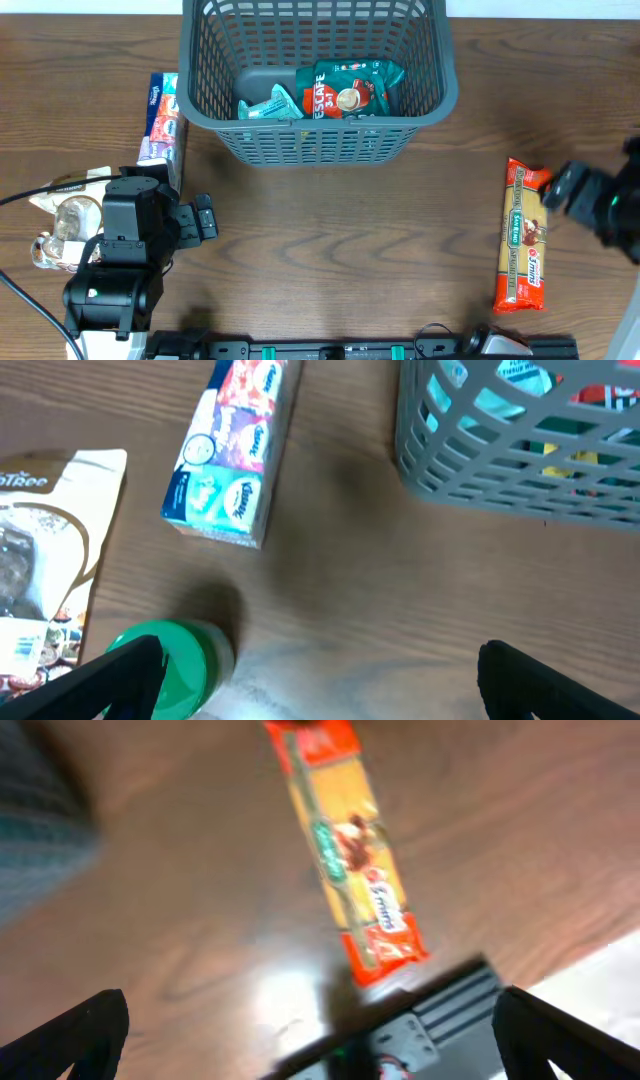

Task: Pack container
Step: 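Lower the right gripper onto the orange biscuit pack and grasp it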

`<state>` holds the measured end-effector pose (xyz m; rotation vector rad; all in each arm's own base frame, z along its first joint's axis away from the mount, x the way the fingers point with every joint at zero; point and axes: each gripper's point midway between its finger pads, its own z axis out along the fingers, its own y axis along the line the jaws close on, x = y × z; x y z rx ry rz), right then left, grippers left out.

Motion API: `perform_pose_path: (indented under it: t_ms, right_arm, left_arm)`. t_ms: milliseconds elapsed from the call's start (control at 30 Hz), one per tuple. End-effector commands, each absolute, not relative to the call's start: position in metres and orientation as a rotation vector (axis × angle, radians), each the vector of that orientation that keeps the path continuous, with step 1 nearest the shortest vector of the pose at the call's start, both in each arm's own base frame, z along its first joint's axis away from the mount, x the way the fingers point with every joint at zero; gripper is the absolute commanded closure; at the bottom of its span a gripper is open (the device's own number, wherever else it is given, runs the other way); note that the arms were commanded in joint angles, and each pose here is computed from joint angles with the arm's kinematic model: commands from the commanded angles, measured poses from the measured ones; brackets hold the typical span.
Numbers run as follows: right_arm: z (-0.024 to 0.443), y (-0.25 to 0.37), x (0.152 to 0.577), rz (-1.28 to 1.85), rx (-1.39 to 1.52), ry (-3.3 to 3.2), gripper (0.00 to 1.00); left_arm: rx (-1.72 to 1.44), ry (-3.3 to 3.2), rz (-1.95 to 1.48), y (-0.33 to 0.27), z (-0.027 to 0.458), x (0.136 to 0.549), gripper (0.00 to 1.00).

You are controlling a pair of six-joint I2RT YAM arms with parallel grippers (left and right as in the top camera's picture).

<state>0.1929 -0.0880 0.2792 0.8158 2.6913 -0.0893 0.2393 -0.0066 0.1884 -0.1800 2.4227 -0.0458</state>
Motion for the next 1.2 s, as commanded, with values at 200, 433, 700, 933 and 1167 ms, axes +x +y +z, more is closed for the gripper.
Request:
perform_pose_path:
  t_ms: [200,433,700,933,1167]
  right_arm:
    - [0.160,-0.115,0.210,-0.078,0.684,2.919,0.01]
    - [0.087,-0.123,0.222,-0.052,0.664,3.041,0.01]
    - [0.021,-0.128,0.225,-0.031,0.687,3.137,0.01]
    - [-0.015,-0.131,0.227,-0.012,0.703,3.174,0.01]
    - [-0.032,-0.124,0.224,0.051,0.716,3.215,0.43]
  left_arm:
    - [-0.184,2.406,-0.029,-0.003,0.195,0.241,0.02]
    - [-0.184,2.406,-0.029,-0.003,0.195,0.240,0.02]
    - [-0.184,2.406,-0.029,-0.003,0.195,0.240,0.01]
    - [-0.184,2.406,-0.029,-0.003,0.195,0.240,0.02]
    - [-0.185,2.406,-0.029,-0.003,0.195,0.240,0.02]
